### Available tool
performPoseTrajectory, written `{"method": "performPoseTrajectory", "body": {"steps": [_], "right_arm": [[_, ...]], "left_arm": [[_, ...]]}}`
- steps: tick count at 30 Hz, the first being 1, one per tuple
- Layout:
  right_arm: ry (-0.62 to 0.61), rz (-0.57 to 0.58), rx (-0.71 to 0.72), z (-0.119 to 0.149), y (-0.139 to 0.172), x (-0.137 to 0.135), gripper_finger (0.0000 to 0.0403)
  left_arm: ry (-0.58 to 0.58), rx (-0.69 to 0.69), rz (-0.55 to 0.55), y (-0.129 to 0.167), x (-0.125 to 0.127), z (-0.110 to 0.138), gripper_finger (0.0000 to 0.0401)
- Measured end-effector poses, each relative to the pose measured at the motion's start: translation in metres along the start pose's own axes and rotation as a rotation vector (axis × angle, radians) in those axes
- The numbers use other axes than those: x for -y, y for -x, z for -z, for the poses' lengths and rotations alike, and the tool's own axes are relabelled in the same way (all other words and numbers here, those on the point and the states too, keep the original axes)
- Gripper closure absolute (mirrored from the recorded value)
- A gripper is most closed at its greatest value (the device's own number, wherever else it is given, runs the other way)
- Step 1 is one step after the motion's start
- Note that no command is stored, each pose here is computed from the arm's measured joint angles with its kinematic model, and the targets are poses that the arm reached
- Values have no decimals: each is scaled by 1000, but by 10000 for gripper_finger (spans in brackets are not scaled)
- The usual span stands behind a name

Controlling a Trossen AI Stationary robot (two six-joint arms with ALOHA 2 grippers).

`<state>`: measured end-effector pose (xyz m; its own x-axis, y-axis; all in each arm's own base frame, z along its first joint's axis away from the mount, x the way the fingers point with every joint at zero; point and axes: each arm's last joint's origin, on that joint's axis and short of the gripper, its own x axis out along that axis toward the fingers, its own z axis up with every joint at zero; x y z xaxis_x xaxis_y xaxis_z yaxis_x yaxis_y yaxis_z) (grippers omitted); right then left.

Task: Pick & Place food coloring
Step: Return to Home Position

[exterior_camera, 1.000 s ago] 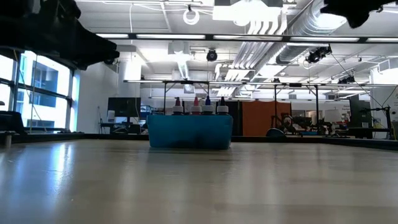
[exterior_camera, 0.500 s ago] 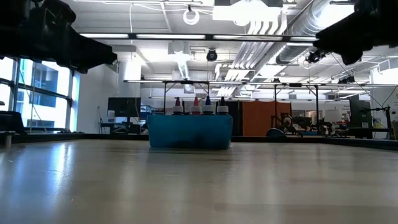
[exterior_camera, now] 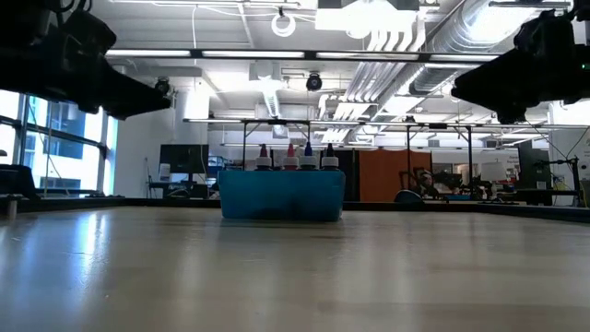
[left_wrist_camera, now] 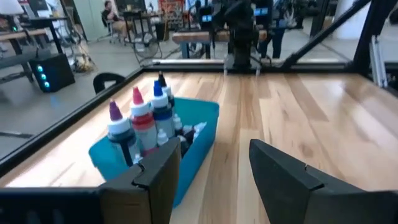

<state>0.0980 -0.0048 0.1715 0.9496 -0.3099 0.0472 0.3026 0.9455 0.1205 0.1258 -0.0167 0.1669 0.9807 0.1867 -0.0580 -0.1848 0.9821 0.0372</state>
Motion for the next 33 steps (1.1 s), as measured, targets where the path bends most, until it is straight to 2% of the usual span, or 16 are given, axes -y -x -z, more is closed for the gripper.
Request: {"method": "performPoseTrajectory", "body": {"steps": [4, 12, 33], "right_arm": [[-3, 1, 3, 0, 0, 0, 265], [-4, 1, 4, 0, 0, 0, 265], [-3, 1, 2, 0, 0, 0, 265]], "left_arm": [[-1, -59, 0, 0, 0, 6, 212], [133, -148, -13, 1, 0, 15, 212], [117, -191, -17, 2, -1, 20, 212]]}}
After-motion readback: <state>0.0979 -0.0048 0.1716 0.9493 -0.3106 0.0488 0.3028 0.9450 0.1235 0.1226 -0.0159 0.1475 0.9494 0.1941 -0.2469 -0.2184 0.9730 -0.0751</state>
